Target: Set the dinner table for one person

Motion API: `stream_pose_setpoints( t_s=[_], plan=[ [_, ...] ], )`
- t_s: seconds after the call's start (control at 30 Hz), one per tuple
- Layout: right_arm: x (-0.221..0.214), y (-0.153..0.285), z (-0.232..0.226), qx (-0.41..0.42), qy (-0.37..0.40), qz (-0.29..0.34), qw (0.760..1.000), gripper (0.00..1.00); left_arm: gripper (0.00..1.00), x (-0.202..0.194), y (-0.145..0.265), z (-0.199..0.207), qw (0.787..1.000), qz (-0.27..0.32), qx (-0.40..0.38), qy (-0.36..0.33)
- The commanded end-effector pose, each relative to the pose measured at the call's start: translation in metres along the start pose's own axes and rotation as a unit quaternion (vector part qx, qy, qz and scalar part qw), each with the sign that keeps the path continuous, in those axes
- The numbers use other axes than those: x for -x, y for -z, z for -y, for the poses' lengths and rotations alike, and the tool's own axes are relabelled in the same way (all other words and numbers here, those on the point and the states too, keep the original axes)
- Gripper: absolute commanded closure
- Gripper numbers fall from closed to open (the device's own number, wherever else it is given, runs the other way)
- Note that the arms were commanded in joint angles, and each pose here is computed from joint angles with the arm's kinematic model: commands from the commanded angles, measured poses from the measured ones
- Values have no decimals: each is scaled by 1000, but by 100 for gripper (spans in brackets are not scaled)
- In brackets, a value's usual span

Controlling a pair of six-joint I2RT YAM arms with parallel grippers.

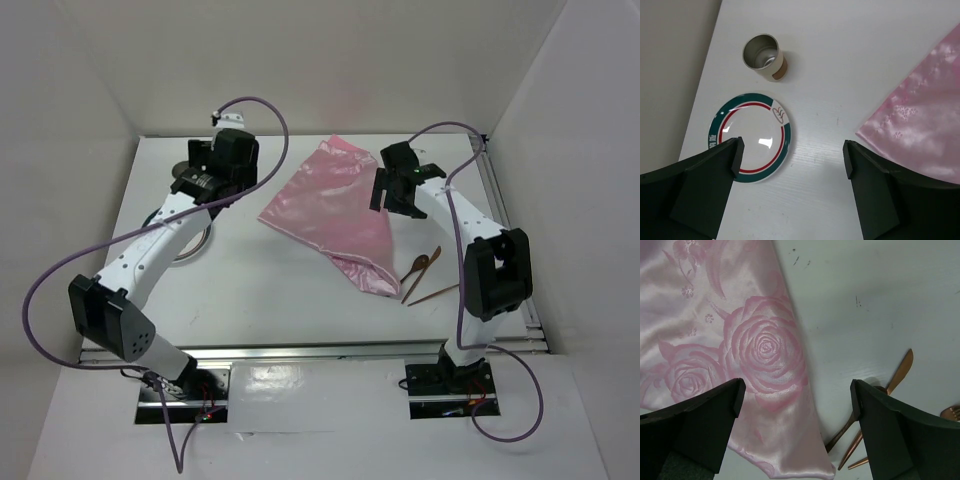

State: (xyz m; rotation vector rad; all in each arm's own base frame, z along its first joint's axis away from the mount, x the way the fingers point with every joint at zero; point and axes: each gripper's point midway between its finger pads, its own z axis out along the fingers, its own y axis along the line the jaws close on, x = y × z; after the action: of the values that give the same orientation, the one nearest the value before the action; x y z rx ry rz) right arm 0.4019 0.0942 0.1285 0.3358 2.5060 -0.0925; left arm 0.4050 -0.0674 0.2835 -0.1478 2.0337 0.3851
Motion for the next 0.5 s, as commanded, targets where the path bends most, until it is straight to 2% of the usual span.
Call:
stream_pose_setpoints(
  t_s=[0.0, 0.1, 0.27, 0.4, 0.47],
  plan=[
    [8, 4, 2, 3, -5, 17, 1000, 0, 0, 4, 2, 15, 999, -23, -36, 7],
    [14, 16, -6, 36, -10, 36, 999, 0, 0, -8, -1, 26, 997, -55, -58, -12],
    [21, 33, -12, 75, -10, 60, 995, 0, 0, -20, 1, 50, 990, -80, -114, 4],
    [0, 36, -10, 95, 2, 46, 994, 0, 0, -40, 6, 79, 976, -125, -175, 31],
    [-7, 38, -9, 105, 8, 44, 994, 0, 0, -52, 13, 105, 958, -158, -232, 60]
  ],
)
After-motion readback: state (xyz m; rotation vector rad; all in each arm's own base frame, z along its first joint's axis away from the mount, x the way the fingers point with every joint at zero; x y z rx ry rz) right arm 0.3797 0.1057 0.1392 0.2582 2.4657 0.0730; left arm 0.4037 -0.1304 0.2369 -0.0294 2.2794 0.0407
